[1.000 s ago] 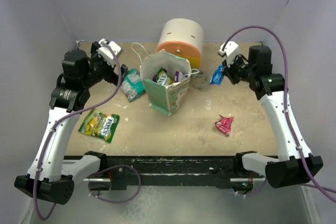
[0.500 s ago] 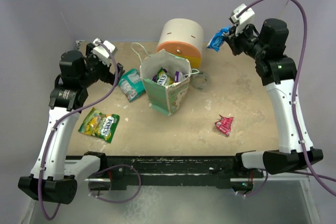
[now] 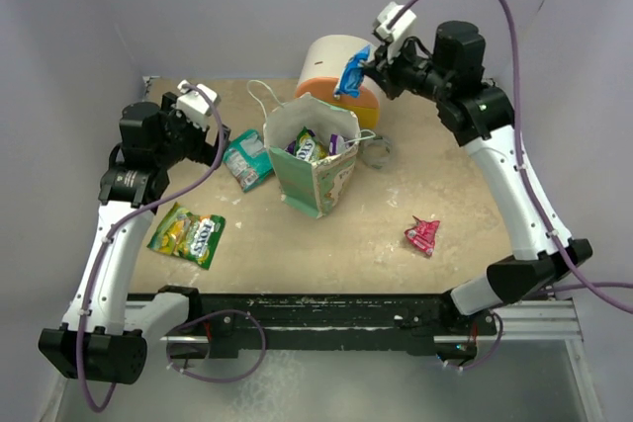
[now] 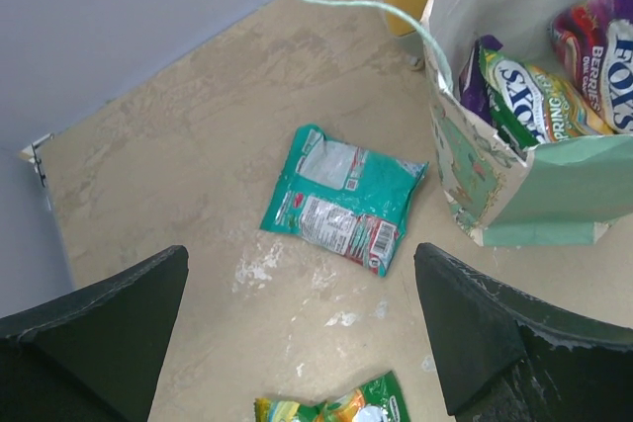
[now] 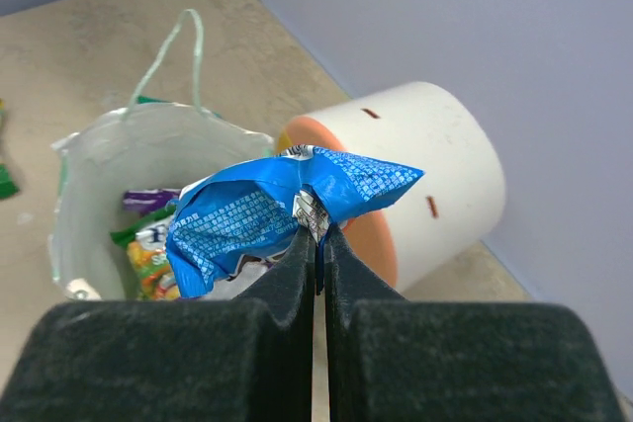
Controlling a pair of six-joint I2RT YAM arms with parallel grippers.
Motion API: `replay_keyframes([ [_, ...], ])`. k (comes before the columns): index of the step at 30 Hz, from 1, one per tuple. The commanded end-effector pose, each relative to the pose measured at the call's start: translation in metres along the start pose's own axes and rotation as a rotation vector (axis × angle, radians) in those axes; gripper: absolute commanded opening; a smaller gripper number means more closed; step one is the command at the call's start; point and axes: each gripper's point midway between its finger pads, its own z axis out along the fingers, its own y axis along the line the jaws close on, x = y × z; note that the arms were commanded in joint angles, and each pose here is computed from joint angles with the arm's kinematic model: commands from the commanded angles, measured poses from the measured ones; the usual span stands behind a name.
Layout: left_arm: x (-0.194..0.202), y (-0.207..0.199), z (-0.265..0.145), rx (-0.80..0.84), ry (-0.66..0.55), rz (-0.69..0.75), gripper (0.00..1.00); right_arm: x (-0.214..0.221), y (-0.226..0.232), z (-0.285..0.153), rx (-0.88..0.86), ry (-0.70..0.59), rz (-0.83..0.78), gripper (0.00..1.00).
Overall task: Place the snacks into the paper bag
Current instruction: Place the snack in the paper bag.
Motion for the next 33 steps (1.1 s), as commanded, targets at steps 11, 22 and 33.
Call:
replay_keyframes([
  [11,-0.006,0.013,-0.012,-0.055,-0.065,-0.022,0.99,0.039,0.071,0.066,-0.094,0.166,-0.166,0.00],
  [22,-0.009,0.014,-0.017,-0.056,-0.080,-0.017,0.99,0.088,0.085,0.077,-0.106,0.322,-0.251,0.02],
  [33,-0.008,0.016,-0.017,-0.060,-0.077,-0.021,0.99,0.088,0.090,0.063,-0.117,0.328,-0.263,0.27],
])
